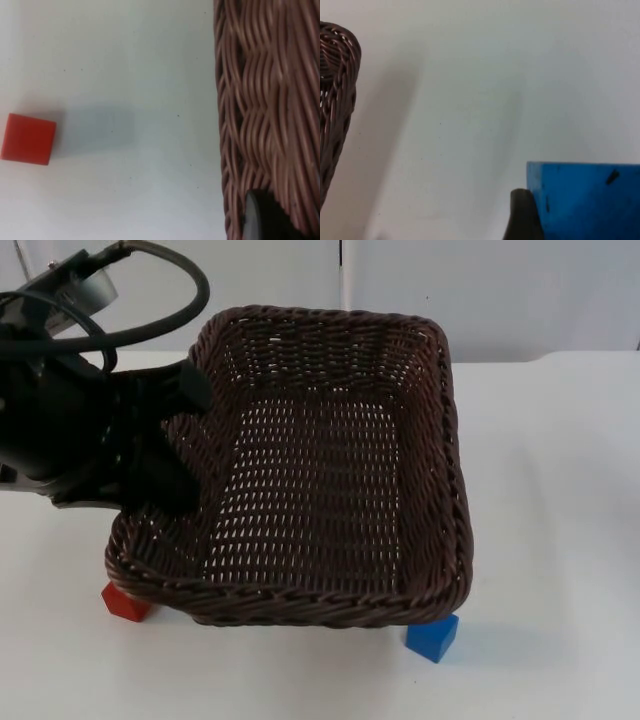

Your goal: Pick up the basket with the left hand and place the largest block into the basket with the right hand.

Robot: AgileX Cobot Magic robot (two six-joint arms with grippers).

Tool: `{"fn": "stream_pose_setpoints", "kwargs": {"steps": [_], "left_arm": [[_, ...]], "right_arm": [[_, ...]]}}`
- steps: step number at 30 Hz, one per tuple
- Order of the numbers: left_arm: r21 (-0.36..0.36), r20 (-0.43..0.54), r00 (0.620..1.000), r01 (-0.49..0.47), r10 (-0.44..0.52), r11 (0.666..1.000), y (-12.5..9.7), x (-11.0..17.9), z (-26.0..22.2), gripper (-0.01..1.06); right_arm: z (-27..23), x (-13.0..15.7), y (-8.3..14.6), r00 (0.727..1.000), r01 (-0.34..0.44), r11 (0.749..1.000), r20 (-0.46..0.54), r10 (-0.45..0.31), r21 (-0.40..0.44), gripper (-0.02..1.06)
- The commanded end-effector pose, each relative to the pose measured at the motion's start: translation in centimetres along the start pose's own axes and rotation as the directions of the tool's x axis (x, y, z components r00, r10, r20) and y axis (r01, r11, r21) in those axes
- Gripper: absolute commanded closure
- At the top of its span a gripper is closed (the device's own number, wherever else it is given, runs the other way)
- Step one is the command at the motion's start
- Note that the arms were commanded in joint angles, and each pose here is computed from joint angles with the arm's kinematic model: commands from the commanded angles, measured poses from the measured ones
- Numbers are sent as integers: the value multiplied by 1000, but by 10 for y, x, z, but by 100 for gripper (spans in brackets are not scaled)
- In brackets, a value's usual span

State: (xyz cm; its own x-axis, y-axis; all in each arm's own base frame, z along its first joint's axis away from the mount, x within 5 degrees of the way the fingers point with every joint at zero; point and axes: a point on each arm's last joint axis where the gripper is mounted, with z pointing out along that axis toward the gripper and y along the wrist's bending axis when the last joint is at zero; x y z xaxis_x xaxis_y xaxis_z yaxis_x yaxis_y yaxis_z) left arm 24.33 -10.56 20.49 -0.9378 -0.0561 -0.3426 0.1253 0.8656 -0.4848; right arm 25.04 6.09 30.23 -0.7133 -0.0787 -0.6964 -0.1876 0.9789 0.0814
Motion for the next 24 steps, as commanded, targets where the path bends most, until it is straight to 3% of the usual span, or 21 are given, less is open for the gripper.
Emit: {"fn": "stream_pose_setpoints", "kwargs": {"steps": [1,7,10,18,21,24], "left_arm": [[8,24,1000,0,0,1000,-3,-1,-3,105],[8,24,1000,0,0,1000,-3,-1,-3,105],[9,24,1000,2,-2,1000,-3,-1,-3,105],[10,24,1000,3,-3,1000,-3,-1,-3,105],[11,25,1000,6,-6,1000,-3,-1,-3,105],[12,25,1000,7,-7,1000,-3,-1,-3,105]], "right_arm": [[-4,-2,2,1000,19,1000,19,-19,-4,105],[-4,-2,9,996,86,993,30,-84,-83,105],[-5,-4,15,994,98,984,57,-90,-152,105],[-6,-5,21,995,89,973,69,-76,-215,105],[-7,-3,32,989,140,960,78,-124,-241,105],[-8,-1,51,973,228,932,107,-205,-281,105]]}}
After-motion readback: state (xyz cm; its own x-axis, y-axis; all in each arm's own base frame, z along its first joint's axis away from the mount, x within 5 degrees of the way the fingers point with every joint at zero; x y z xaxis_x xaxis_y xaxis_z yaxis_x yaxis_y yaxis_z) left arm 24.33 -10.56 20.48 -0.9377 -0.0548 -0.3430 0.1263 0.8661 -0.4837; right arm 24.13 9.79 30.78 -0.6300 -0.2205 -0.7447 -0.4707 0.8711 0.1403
